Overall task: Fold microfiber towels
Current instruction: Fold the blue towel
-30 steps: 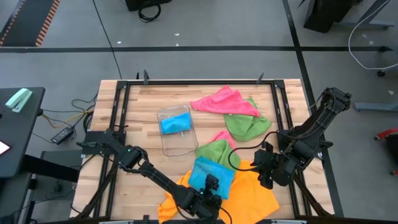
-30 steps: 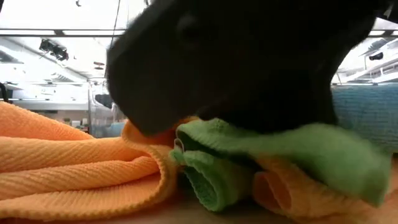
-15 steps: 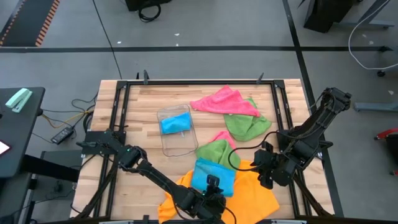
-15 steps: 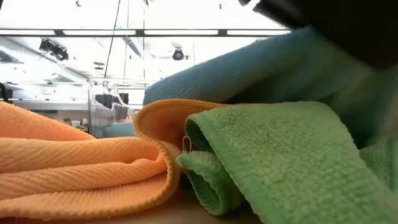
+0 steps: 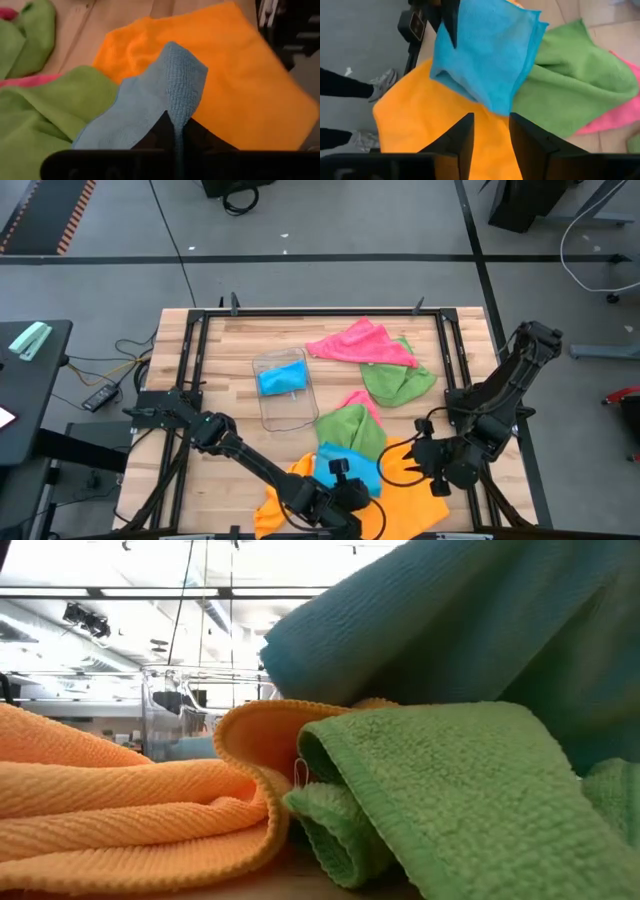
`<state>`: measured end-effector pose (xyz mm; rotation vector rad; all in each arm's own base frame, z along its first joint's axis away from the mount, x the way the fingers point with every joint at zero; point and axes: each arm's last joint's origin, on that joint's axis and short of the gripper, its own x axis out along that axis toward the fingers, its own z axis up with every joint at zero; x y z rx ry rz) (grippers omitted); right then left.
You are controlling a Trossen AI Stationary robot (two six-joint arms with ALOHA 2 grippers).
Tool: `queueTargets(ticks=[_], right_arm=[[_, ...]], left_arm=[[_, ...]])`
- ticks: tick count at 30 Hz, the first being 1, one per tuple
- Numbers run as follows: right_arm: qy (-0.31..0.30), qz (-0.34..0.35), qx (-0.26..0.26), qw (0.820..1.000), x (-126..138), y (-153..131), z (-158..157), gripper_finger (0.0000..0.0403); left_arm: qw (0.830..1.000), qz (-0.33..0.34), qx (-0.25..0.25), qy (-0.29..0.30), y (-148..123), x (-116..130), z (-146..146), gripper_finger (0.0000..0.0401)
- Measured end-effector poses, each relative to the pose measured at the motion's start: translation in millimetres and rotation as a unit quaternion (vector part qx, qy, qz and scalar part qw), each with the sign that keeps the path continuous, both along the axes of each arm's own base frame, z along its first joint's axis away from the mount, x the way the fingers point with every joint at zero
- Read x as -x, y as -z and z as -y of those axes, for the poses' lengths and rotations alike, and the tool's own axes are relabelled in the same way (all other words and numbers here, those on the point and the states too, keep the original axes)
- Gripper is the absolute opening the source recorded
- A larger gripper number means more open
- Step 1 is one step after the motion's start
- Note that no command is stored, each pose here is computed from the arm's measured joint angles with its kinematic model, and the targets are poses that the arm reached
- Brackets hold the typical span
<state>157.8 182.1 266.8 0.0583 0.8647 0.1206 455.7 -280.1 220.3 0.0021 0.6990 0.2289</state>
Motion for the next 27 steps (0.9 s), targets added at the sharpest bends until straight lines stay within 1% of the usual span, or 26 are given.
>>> queueTargets(ticks=[3,7,11,14,17,20,22,27], right_arm=[[-0.011,0.009,0.004,1.000,-6,4,-6,0.0160],[-0.021,0.045,0.000,0.999,-19,6,-14,0.0220],[-0.026,0.071,0.004,0.997,-26,8,-20,0.0277],[-0.025,0.072,-0.002,0.997,-28,10,-23,0.0303],[-0.026,0.065,0.005,0.998,-31,17,-27,0.0311],[-0.030,0.069,-0.003,0.997,-33,26,-31,0.0312],[-0.032,0.076,-0.010,0.997,-34,27,-32,0.0312],[-0.036,0.081,-0.009,0.996,-34,26,-33,0.0312]], left_arm=[[0.999,0.011,0.032,-0.020,-5,-2,-2,0.0027],[0.996,0.025,0.067,-0.047,-9,-6,-6,0.0041],[0.994,0.024,0.094,-0.057,-8,-7,-8,0.0028],[0.990,0.022,0.120,-0.066,-8,-8,-8,0.0016],[0.989,0.031,0.130,-0.069,-9,-9,-8,0.0015],[0.986,0.042,0.143,-0.073,-11,-11,-8,0.0025],[0.984,0.046,0.150,-0.080,-11,-13,-10,0.0030],[0.981,0.060,0.163,-0.090,-16,-16,-16,0.0016]])
